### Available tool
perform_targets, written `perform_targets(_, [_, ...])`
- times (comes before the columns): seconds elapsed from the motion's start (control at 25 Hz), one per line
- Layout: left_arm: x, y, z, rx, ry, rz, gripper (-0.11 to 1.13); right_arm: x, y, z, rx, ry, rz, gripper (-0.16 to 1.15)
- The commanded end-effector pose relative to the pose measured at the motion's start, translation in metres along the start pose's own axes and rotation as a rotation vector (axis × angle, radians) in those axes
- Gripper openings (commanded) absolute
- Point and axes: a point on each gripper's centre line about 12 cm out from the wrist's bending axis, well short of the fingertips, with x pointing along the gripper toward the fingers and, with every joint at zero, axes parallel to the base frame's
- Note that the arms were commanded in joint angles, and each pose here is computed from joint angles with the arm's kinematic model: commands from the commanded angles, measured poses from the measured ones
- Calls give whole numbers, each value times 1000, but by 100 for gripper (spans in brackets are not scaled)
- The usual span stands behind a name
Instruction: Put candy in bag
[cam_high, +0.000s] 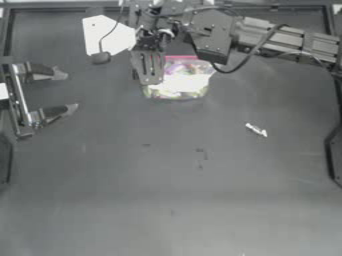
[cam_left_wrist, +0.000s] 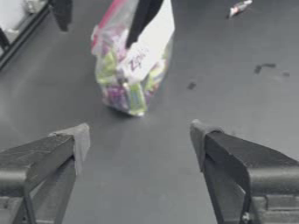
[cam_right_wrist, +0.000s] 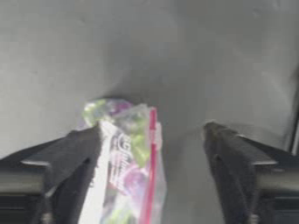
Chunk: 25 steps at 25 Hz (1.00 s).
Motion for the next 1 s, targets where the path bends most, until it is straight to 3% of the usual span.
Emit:
perform_targets(0.04, [0, 0, 5, 0, -17, 1, 99, -23, -5, 9, 3, -48, -21, 80])
perform_targets(0.12, [0, 1, 5, -1, -17, 3, 99, -24, -3, 10, -1, -49, -19, 75])
perform_targets(1.0, [0, 0, 5, 0, -17, 1, 99, -27, -2, 13, -2, -56, -17, 74])
